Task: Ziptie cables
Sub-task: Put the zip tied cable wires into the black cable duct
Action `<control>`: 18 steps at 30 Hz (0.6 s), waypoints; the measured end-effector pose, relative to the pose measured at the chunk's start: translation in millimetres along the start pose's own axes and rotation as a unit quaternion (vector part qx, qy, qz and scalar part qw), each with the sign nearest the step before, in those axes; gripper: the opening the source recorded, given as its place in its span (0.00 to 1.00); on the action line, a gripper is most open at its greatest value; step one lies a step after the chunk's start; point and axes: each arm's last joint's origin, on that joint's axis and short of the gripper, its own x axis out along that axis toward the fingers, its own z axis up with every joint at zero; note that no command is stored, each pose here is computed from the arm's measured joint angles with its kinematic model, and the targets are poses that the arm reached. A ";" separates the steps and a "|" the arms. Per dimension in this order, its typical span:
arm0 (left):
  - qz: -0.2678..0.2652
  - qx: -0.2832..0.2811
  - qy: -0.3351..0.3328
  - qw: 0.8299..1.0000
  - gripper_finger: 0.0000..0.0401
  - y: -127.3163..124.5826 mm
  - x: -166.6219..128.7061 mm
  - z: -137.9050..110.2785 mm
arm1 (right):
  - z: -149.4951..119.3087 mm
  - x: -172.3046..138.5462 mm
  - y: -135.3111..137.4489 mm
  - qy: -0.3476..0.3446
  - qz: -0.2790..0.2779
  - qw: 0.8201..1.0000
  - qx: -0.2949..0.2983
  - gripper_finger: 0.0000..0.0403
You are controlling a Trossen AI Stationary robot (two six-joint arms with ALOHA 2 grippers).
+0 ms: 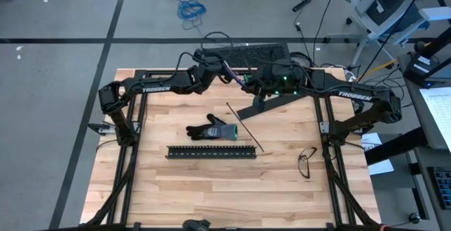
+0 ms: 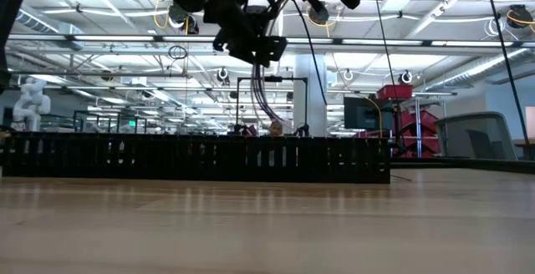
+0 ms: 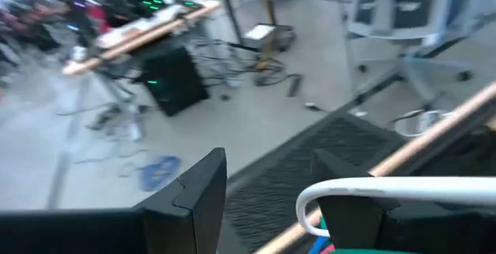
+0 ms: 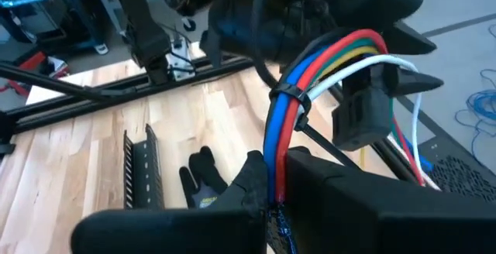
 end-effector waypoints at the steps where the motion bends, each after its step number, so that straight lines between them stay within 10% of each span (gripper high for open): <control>1: 0.013 0.010 0.001 1.000 0.46 0.7 0.0 -0.1 | 0.7 -0.1 0.1 -0.003 0.000 1.000 0.000 0.03; 9: 0.099 0.123 0.009 0.987 0.46 15.8 -7.9 9.4 | 0.9 -1.2 -0.4 -0.005 -0.009 1.000 0.004 0.03; 18: 0.155 0.090 -0.008 0.984 0.46 62.2 -23.0 34.8 | -2.0 -1.6 1.3 0.010 -0.007 1.000 0.017 0.03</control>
